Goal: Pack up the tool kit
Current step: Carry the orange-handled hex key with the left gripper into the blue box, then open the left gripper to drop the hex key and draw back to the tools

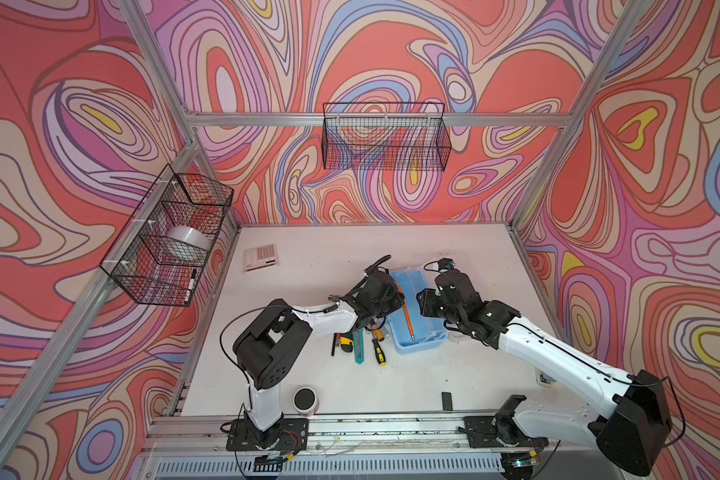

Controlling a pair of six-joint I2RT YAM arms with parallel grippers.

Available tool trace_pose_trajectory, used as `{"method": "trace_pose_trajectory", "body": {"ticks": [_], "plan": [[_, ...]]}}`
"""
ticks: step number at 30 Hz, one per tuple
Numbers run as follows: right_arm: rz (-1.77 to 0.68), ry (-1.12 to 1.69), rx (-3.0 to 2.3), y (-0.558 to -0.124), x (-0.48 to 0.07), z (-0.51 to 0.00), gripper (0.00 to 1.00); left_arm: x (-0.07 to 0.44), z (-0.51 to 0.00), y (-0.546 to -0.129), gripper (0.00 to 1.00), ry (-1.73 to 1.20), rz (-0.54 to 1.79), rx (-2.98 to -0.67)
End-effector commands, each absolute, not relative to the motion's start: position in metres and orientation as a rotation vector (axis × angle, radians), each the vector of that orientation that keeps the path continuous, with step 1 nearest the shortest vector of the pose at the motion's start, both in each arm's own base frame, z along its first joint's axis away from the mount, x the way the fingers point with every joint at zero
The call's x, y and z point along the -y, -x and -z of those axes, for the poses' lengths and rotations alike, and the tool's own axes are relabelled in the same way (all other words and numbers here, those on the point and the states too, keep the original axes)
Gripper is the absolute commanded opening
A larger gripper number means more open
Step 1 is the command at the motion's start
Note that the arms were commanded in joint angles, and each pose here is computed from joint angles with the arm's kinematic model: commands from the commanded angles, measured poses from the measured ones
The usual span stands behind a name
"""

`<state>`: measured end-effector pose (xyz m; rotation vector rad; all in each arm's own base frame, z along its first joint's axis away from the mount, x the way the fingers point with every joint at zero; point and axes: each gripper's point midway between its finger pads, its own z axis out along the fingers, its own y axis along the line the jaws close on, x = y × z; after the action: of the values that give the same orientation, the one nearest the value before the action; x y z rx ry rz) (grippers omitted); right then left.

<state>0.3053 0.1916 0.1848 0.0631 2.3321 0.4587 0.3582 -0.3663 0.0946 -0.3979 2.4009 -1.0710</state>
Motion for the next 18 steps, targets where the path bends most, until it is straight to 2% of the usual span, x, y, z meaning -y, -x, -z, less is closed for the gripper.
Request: {"method": "trace_pose_trajectory", "body": {"ticks": [1, 6, 14, 18], "plan": [[-0.451, -0.053, -2.334, -0.306, -0.189, -0.182, 0.36, 0.376, -0.102, -0.361, 0.16, 0.391, 1.099, -2.394], [-0.452, -0.053, -2.333, -0.307, -0.187, -0.184, 0.36, 0.379, -0.100, -0.363, 0.22, 0.381, 1.092, -2.410], [-0.464, -0.030, -2.329, -0.309, -0.188, -0.190, 0.36, 0.384, -0.109, -0.365, 0.23, 0.310, 1.094, -2.404], [-0.472, 0.000, -2.319, -0.310, -0.191, -0.197, 0.35, 0.377, -0.128, -0.365, 0.31, 0.204, 1.037, -2.374]]}}
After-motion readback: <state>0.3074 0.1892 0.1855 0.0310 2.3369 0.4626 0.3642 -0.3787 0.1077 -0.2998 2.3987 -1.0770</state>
